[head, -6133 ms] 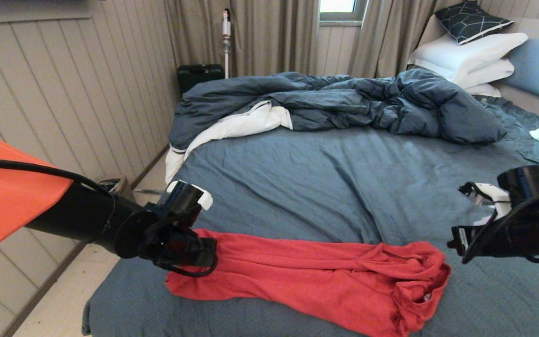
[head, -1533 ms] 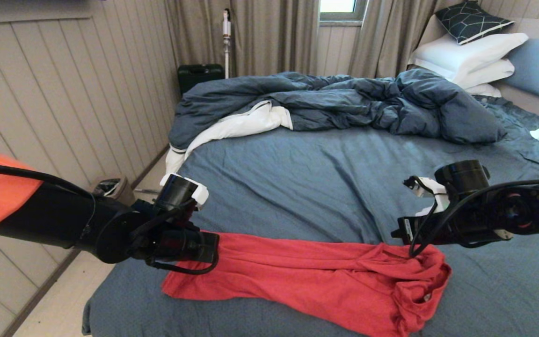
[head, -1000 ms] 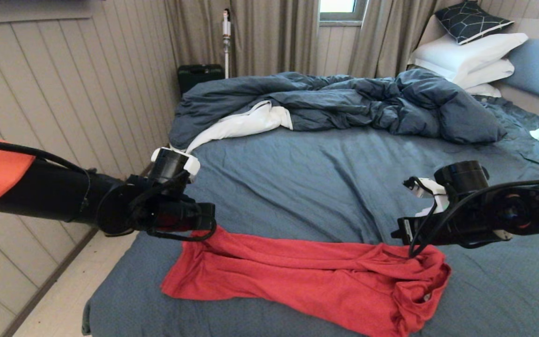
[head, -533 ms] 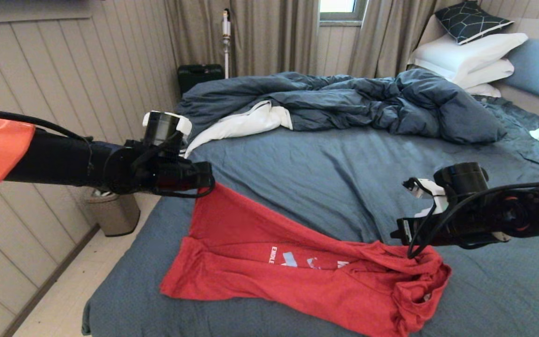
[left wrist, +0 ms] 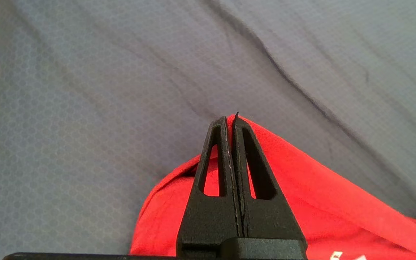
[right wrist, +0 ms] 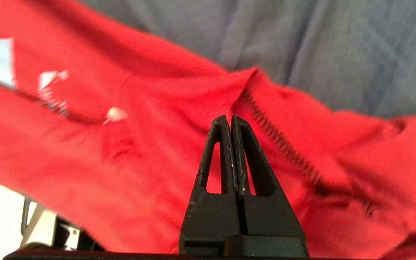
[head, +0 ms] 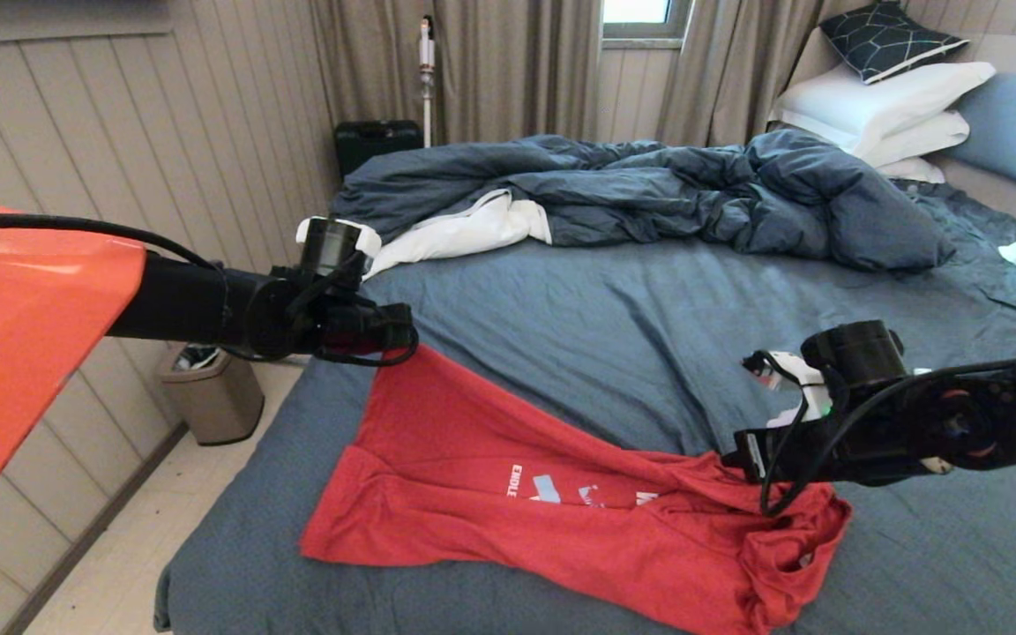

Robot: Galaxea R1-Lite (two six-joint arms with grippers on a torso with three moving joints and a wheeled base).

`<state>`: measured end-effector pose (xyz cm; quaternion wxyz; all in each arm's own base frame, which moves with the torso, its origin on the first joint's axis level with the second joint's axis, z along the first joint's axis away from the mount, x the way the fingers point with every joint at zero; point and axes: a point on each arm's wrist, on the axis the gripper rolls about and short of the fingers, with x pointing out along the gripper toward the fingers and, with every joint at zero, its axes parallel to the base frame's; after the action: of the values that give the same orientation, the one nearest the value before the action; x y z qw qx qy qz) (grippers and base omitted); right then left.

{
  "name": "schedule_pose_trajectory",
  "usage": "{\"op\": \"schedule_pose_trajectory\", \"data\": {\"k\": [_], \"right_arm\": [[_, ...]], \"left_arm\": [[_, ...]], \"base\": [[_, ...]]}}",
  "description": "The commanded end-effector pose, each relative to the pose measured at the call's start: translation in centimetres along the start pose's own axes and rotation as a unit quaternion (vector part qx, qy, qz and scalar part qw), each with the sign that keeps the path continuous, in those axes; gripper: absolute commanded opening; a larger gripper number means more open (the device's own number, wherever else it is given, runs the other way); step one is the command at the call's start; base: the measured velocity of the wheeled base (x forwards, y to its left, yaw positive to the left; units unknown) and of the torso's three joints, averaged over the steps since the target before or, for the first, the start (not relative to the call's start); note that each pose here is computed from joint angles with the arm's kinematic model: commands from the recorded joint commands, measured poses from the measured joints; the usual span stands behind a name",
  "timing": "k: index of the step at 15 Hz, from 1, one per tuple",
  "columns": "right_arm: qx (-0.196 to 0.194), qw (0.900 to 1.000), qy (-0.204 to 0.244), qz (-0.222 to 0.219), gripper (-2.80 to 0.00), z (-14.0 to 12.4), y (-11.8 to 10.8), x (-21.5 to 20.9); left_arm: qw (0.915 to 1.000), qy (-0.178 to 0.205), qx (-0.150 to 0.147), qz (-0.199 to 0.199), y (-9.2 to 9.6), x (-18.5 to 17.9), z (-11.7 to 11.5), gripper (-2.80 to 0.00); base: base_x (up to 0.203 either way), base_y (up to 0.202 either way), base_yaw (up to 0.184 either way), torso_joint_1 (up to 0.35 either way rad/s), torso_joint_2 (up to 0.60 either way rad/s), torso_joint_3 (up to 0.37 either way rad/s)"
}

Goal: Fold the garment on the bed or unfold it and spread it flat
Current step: Unford the red T-shirt

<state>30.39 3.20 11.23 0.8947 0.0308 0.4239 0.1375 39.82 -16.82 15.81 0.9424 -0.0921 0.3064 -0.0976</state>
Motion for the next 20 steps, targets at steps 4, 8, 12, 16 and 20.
{"op": "schedule_pose_trajectory", "data": {"k": [4, 8, 12, 16, 20], "right_arm": [[-0.028, 0.998, -0.017, 0.045, -2.8, -1.0, 4.2, -2.4], [-0.05, 0.996, 0.006, 0.068, -2.8, -3.2, 6.2, -1.1], [-0.043, 0.997, 0.035, 0.049, -2.8, -3.5, 5.5, 1.3], [-0.048, 0.998, 0.02, -0.026, -2.8, -3.3, 4.9, 4.3], [-0.03, 0.996, -0.001, -0.088, -2.8, -1.7, 3.0, 5.3]], "left_arm": [[1.0, 0.001, -0.002, 0.002, 0.1, 0.2, -0.1, -2.8], [1.0, 0.0, -0.005, 0.004, 0.4, 0.2, 0.0, -2.8], [1.0, 0.001, -0.005, 0.005, 0.4, 0.2, 0.0, -2.8], [0.9999, -0.001, -0.01, 0.005, 0.5, 0.0, 0.2, -2.8], [0.9998, -0.005, -0.015, 0.01, 1.1, 0.0, 0.5, -2.8]], "base": [[0.0, 0.0, 0.0, 0.0, 0.0, 0.0], [0.0, 0.0, 0.0, 0.0, 0.0, 0.0], [0.0, 0.0, 0.0, 0.0, 0.0, 0.0], [0.0, 0.0, 0.0, 0.0, 0.0, 0.0], [0.0, 0.0, 0.0, 0.0, 0.0, 0.0]]}}
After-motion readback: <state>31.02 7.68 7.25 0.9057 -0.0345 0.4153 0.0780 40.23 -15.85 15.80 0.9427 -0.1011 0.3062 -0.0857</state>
